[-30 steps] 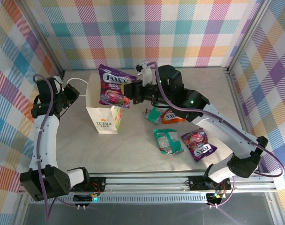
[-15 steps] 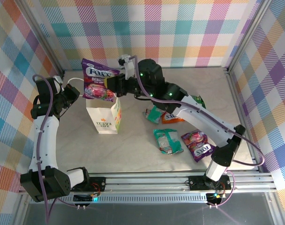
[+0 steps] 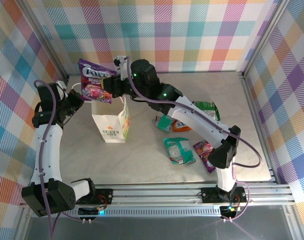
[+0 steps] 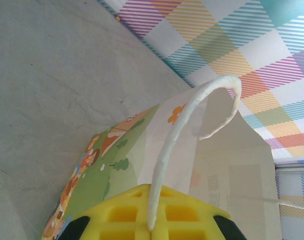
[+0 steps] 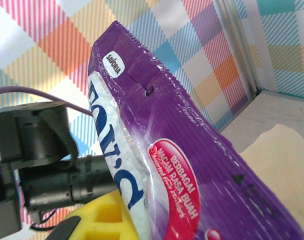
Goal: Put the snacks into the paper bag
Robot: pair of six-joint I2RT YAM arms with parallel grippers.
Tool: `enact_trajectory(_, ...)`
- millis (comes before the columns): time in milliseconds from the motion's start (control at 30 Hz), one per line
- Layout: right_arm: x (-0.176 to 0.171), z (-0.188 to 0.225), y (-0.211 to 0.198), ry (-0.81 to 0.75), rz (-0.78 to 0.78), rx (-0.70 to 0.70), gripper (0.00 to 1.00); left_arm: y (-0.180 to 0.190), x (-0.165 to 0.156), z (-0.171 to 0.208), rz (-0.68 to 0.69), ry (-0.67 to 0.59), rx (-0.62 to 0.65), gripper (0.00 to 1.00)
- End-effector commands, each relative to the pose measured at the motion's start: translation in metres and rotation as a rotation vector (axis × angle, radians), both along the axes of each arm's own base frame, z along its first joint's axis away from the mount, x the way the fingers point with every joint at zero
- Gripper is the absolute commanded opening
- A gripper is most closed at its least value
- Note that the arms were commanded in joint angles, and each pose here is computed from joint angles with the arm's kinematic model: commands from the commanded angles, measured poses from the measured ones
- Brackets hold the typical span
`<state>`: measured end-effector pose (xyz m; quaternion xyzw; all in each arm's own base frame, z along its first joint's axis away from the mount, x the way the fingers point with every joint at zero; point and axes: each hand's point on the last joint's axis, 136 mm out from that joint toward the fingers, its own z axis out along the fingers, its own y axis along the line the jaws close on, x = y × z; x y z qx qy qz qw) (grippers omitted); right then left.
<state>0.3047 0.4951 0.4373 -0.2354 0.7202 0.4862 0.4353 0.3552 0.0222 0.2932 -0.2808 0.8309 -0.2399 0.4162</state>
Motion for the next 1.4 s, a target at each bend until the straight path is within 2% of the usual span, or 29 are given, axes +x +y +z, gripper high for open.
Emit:
enact_trajectory(0,0.008,0.022,0.001,-0.019,-0.049,0.052,0.00,0.000,-0.008,0.004,-0.006,-0.004,-0.013,0.00)
enact_trajectory(300,0.026,-0.008,0.010,-0.008,-0.098,-0.017,0.00,0.001,-0.009,0.004,-0.008,0.001,-0.011,0.00)
enact_trajectory(767,0.035,-0.043,-0.014,-0.010,-0.191,-0.194,0.00,0.003,-0.009,0.002,0.001,0.008,-0.005,0.00)
enact_trajectory(1367,0.037,-0.077,-0.046,0.020,-0.290,-0.327,0.00,0.002,-0.010,0.001,-0.002,0.012,-0.010,0.00)
